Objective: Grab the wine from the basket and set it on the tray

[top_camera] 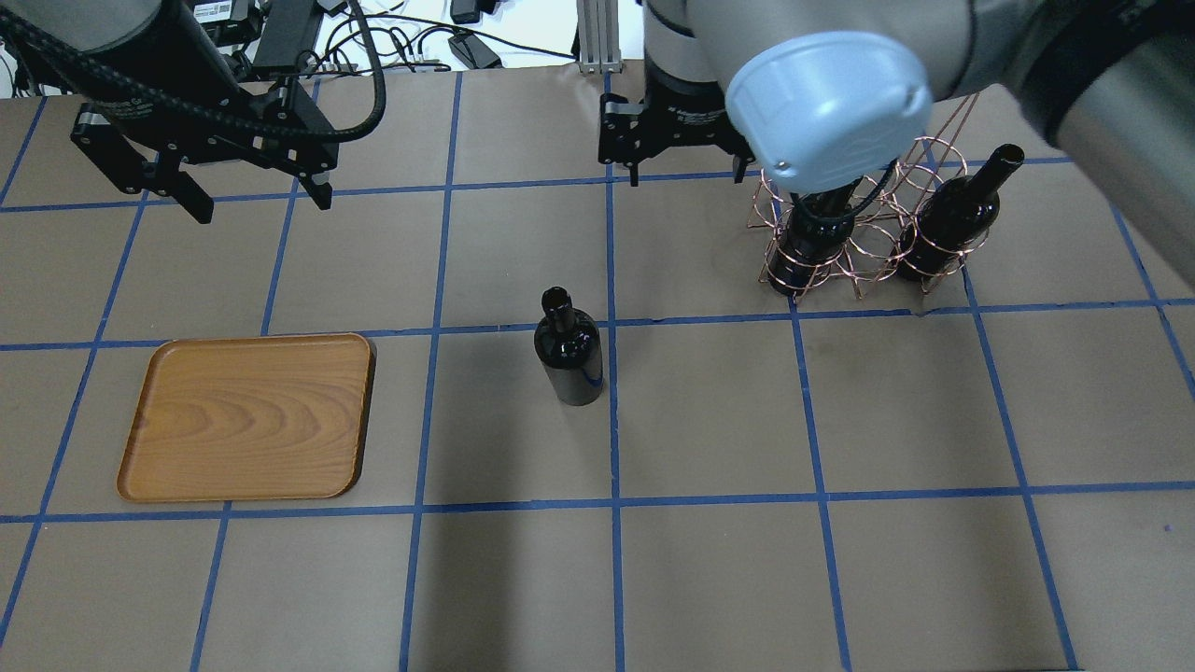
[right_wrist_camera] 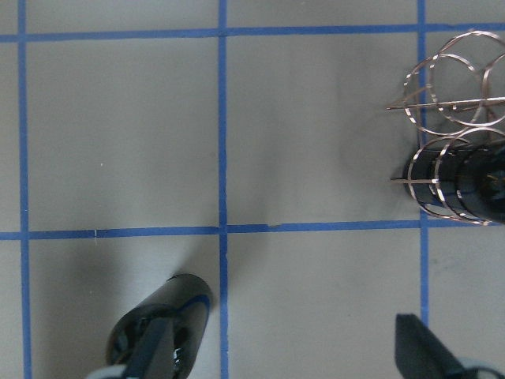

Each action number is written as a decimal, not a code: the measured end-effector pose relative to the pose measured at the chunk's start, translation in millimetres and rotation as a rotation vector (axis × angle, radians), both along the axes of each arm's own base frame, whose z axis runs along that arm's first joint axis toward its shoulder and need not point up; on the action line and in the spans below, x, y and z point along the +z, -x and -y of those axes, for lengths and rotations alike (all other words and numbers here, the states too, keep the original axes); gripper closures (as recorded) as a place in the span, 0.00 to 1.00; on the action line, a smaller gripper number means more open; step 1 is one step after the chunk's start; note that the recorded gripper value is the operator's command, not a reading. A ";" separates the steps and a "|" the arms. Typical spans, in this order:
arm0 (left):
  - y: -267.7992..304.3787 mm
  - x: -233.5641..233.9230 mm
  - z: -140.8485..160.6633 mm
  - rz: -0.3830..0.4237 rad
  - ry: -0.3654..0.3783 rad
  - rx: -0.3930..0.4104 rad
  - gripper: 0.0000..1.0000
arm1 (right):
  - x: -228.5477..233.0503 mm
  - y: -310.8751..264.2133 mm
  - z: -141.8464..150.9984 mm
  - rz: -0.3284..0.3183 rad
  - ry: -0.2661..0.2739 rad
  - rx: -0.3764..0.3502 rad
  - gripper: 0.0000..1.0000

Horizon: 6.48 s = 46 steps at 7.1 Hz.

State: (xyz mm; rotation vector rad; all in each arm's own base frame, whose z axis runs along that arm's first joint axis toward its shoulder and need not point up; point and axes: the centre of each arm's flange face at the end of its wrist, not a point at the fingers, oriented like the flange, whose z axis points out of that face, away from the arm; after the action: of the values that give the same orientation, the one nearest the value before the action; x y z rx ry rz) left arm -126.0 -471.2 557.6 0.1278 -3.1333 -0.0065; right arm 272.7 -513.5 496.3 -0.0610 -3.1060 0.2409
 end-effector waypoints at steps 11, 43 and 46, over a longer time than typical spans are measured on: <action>-0.1 -4.6 -0.7 0.001 -0.008 0.000 0.00 | 38.7 136.9 -18.3 -0.009 -0.112 0.129 0.00; -206.9 -116.1 -28.1 -0.006 -0.131 -0.060 1.00 | 20.5 135.9 -24.5 -0.004 -0.149 0.162 0.00; -221.5 -136.1 -28.5 -0.007 -0.120 -0.061 0.32 | 19.9 135.9 -25.5 -0.004 -0.150 0.162 0.00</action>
State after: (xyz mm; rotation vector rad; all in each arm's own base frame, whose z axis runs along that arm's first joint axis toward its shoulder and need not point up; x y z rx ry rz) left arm 95.5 -442.7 421.5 0.0329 -3.1279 -0.1952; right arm 136.8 -488.0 516.2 0.1950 -3.1153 0.0096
